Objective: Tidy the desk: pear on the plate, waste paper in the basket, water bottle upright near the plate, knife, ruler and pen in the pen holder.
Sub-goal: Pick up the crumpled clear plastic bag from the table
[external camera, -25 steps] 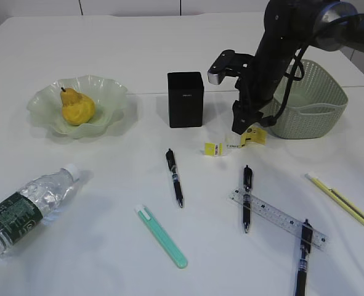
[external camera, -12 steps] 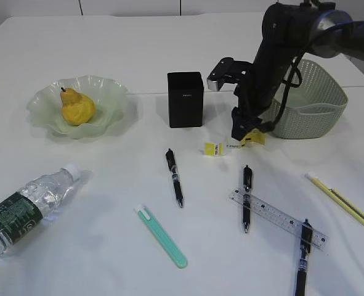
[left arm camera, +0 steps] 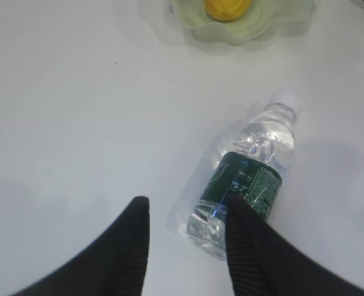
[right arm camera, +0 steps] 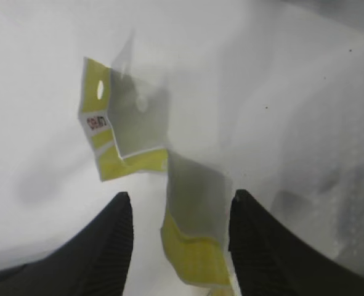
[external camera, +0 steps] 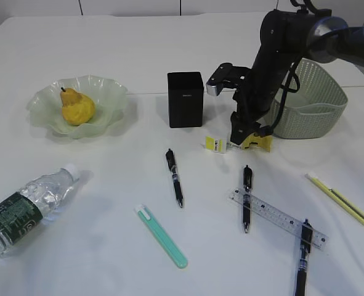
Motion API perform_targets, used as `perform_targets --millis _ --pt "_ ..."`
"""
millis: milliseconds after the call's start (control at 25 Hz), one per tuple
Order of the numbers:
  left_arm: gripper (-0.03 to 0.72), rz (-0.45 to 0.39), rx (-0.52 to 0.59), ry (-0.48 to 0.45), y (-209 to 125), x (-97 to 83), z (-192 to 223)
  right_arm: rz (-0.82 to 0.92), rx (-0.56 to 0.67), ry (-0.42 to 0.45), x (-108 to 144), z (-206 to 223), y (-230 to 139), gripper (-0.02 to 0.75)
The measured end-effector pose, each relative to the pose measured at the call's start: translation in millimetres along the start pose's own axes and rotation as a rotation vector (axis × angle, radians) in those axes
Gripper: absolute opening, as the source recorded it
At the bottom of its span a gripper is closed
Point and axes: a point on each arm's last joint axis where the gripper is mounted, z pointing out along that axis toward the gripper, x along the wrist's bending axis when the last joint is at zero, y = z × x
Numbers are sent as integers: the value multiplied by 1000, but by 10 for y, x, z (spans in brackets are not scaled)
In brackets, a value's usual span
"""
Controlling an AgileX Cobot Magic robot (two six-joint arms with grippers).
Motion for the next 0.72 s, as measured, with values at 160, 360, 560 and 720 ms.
perform_targets --millis 160,360,560,720 --pt "286 0 0 0 0 0 0 0 -4 -5 -5 0 3 407" --pt "286 0 0 0 0 0 0 -2 -6 -9 -12 20 4 407" --pt "286 0 0 0 0 0 0 4 -13 1 -7 51 8 407" --pt "286 0 0 0 0 0 0 10 -25 10 -2 62 17 407"
